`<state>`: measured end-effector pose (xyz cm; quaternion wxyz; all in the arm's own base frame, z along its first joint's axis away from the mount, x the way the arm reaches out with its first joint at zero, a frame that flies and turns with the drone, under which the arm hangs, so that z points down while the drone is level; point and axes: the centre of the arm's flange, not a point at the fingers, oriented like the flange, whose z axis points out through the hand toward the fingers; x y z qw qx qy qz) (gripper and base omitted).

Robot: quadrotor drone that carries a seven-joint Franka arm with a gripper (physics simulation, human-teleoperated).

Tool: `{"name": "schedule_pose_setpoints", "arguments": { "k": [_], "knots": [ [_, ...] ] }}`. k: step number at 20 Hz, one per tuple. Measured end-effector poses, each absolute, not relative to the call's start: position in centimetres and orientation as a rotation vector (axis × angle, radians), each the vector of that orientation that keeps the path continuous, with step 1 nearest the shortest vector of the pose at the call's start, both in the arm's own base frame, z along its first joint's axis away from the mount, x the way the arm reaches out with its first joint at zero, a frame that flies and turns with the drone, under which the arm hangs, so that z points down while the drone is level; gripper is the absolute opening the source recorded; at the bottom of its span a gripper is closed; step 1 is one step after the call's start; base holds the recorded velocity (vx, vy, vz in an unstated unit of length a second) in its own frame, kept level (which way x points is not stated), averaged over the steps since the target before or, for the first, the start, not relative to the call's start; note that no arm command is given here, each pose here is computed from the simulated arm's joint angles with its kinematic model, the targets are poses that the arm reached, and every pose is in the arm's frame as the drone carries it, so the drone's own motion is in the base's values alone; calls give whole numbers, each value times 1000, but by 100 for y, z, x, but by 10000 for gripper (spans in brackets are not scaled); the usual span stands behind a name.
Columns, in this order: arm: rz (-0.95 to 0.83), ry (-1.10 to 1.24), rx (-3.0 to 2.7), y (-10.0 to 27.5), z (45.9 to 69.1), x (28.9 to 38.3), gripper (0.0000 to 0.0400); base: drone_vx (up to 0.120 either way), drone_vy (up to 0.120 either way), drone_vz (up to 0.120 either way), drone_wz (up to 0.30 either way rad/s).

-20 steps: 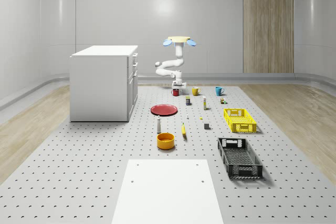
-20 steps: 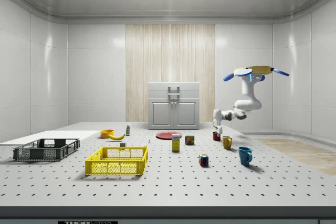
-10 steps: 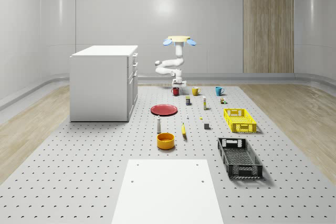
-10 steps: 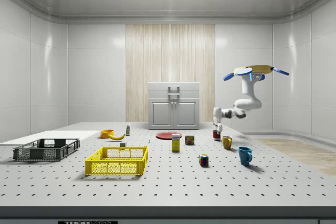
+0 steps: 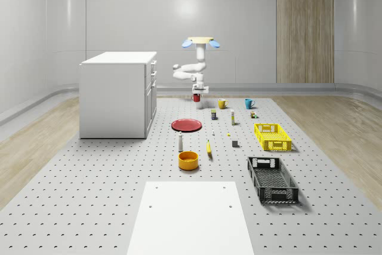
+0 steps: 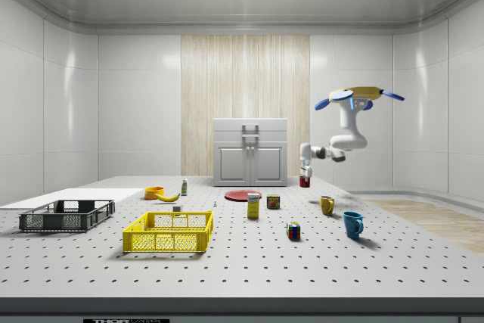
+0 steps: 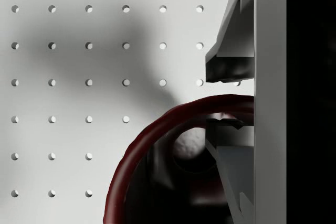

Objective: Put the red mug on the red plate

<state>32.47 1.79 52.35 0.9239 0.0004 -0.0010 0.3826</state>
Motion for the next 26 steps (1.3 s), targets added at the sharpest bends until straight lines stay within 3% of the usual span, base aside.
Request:
{"name": "schedule_pose_setpoints", "arguments": {
  "k": [5,17,26],
  "knots": [
    [785,-2,1,179,5216,3248,100,120,-64,0,0],
    [785,-2,1,179,5208,3248,100,120,-120,0,0],
    [785,-2,1,179,5207,3248,100,120,-31,0,0]
  ]
}}
